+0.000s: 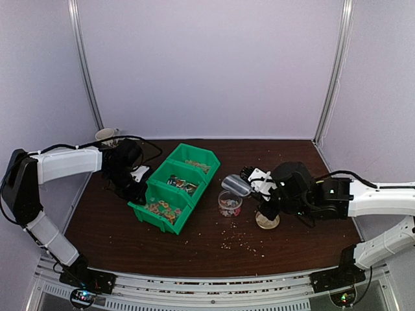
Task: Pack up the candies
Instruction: Scoop the fake candies from the plate.
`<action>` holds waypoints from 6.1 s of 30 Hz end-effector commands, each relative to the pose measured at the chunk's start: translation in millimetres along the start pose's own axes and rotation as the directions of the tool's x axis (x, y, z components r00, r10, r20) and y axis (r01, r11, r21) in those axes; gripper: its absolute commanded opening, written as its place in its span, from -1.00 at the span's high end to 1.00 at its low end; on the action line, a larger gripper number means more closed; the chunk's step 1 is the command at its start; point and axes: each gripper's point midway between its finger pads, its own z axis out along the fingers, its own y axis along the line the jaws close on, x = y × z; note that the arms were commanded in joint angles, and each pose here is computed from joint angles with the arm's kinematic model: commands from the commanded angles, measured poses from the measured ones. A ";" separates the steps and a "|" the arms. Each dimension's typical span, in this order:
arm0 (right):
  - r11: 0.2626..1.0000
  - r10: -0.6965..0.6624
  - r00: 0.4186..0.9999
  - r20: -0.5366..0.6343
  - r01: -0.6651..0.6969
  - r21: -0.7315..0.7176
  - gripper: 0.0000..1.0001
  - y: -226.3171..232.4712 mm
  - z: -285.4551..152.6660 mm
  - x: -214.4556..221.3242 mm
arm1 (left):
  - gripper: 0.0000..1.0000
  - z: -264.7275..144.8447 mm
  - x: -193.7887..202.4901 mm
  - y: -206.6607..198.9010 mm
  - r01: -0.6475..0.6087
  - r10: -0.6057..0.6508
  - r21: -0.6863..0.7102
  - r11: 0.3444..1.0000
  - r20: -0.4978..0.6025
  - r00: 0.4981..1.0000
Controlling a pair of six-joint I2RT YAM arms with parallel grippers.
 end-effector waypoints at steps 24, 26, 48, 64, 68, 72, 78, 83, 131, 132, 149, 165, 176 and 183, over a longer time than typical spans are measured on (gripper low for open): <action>0.990 0.118 0.931 0.346 -0.082 -0.118 1.00 -2.2 -58.8 -96.7 | 1.00 -39.4 -72.9 -54.5 -0.014 -0.134 0.492 0.871 0.263 0.955; 0.990 0.096 0.947 0.307 -0.058 -0.131 1.00 2.1 -56.0 -97.6 | 1.00 -38.7 -73.0 -44.8 -0.003 -0.130 0.435 0.900 0.275 0.953; 0.906 -0.359 0.915 -0.183 0.294 -0.304 1.00 89.3 8.7 -90.7 | 1.00 -32.1 -65.8 -20.4 -0.001 -0.046 0.176 0.984 0.260 0.965; 0.899 -0.417 0.862 -0.289 0.344 -0.272 1.00 103.6 44.7 -97.9 | 1.00 -28.5 -62.2 -24.5 -0.036 0.008 0.110 0.993 0.244 0.970; 0.892 -0.436 0.846 -0.308 0.360 -0.274 1.00 107.9 53.4 -96.8 | 1.00 -29.1 -62.6 -26.6 -0.049 0.025 0.095 0.994 0.246 0.969; 0.881 -0.460 0.830 -0.316 0.381 -0.281 1.00 113.7 59.0 -99.1 | 1.00 -30.1 -62.8 -28.6 -0.059 0.036 0.086 0.994 0.249 0.968; 0.871 -0.483 0.811 -0.330 0.405 -0.279 1.00 120.0 69.0 -102.2 | 1.00 -31.1 -63.0 -32.8 -0.081 0.058 0.079 0.994 0.254 0.966; 0.861 -0.498 0.797 -0.341 0.411 -0.298 1.00 128.4 77.3 -97.8 | 1.00 -33.2 -62.7 -37.6 -0.101 0.078 0.077 0.992 0.260 0.962; 0.958 -0.020 0.938 -0.347 -0.081 -0.273 1.00 175.7 177.8 -58.2 | 1.00 -60.9 -71.4 -57.8 -0.169 0.113 0.120 0.978 0.376 0.920; 0.960 -0.016 0.939 -0.343 -0.081 -0.268 1.00 175.9 180.5 -55.6 | 1.00 -61.1 -71.4 -58.2 -0.170 0.113 0.122 0.978 0.376 0.919; 0.963 0.087 0.996 -0.024 -0.090 -0.254 1.00 178.1 199.8 -37.4 | 1.00 -62.6 -75.1 -48.4 -0.127 0.060 0.150 0.980 0.386 0.920; 0.965 0.170 0.972 0.162 -0.131 -0.228 1.00 163.0 184.1 -42.9 | 1.00 -57.0 -73.6 -31.6 -0.073 0.026 0.116 0.991 0.362 0.932; 0.956 0.185 0.956 0.226 -0.122 -0.265 1.00 160.4 166.3 -47.6 | 1.00 -50.9 -70.8 -19.0 -0.032 0.005 0.077 0.997 0.333 0.943; 0.948 0.216 0.923 0.317 -0.121 -0.293 1.00 154.5 146.2 -56.0 | 1.00 -49.0 -70.4 -14.6 -0.015 -0.011 0.076 0.997 0.323 0.946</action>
